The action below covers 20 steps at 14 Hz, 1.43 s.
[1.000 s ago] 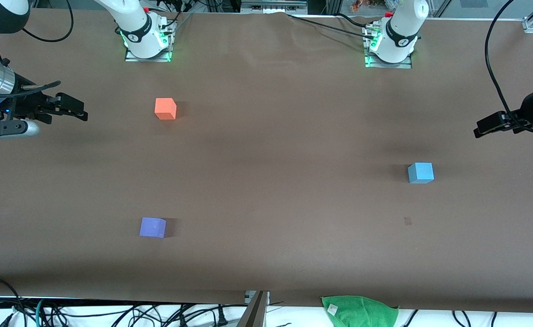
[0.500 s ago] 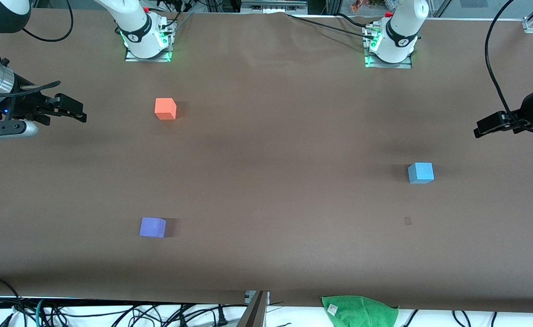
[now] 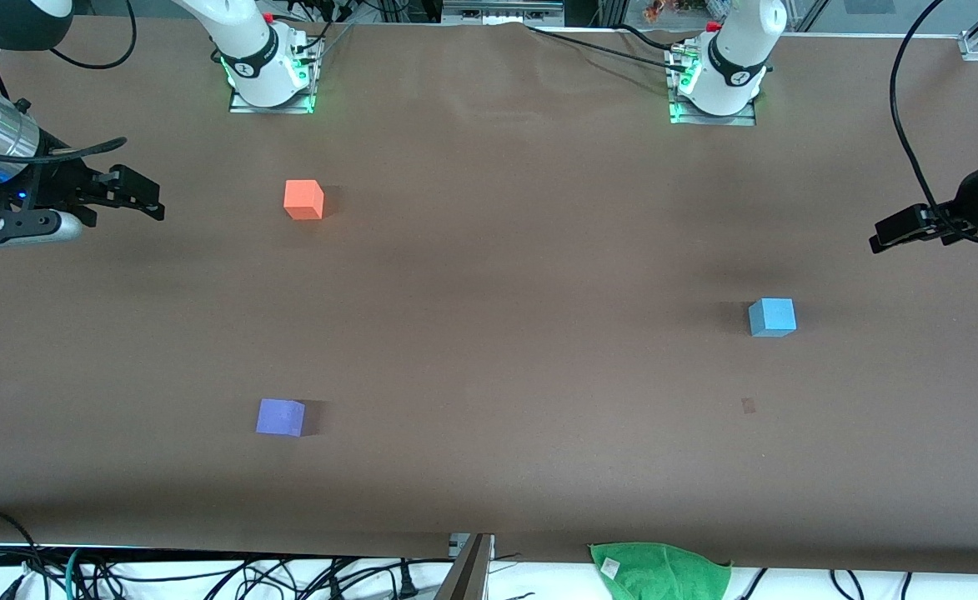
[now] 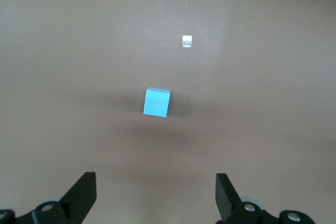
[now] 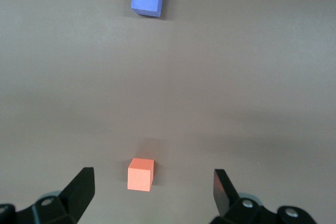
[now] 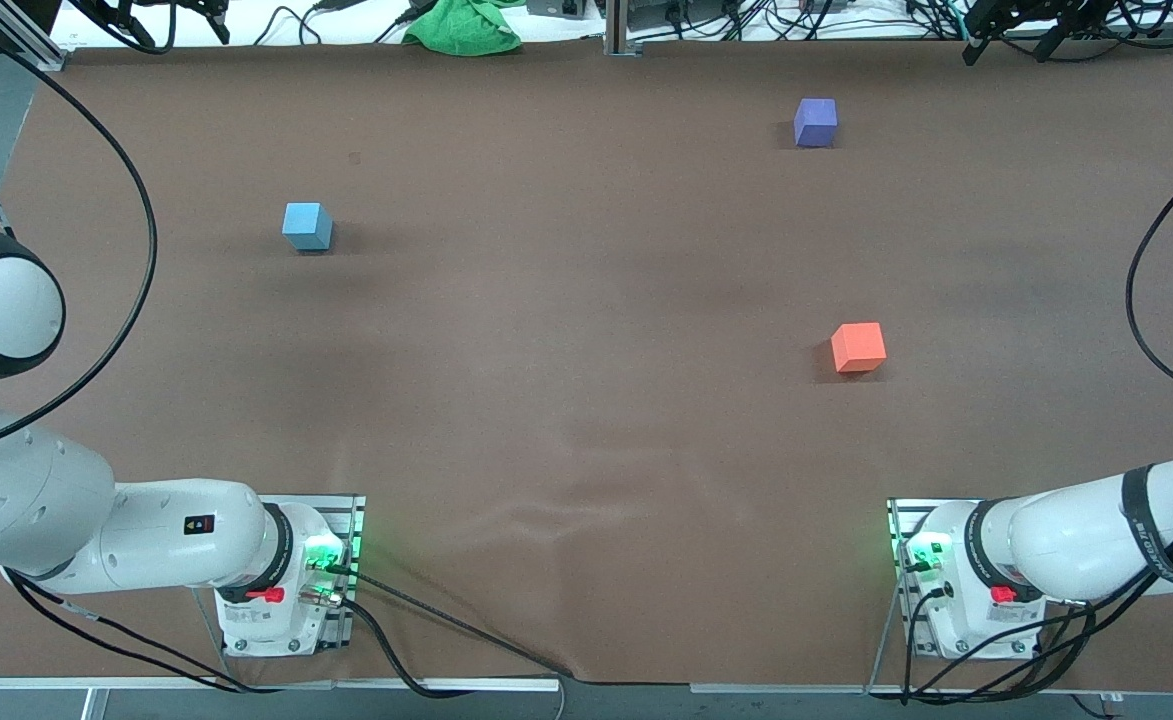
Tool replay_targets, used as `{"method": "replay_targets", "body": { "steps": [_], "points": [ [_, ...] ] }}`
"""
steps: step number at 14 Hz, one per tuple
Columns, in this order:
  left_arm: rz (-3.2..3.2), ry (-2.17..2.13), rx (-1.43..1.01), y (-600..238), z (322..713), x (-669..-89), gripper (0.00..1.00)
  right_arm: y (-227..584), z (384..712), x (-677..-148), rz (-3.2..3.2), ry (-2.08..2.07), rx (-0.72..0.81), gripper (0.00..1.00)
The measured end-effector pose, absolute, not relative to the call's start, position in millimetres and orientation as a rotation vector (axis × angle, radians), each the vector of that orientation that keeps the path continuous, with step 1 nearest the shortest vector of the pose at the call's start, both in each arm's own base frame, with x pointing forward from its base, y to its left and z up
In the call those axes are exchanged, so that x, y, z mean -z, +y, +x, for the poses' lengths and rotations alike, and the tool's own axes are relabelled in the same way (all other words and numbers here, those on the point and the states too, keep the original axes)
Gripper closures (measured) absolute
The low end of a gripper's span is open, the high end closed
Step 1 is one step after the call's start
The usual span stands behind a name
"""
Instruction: Place blue block between orange and purple blocks
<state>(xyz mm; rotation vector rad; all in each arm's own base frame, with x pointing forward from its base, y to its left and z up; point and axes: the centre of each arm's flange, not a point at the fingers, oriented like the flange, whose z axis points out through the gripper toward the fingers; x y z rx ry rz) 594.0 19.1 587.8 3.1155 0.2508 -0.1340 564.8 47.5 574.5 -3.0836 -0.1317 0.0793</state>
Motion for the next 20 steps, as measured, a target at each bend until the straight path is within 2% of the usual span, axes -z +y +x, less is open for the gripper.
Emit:
{"method": "replay_targets", "body": {
  "steps": [15, 20],
  "points": [
    [3.115, 0.253, 0.135, 20, 594, -587, 0.00, 46, 565, -574, -3.084, -0.129, -0.080, 0.00],
    [3.113, 0.239, 0.184, 16, 601, -570, 0.00, 46, 565, -574, -3.084, -0.128, -0.080, 0.00]
  ]
}}
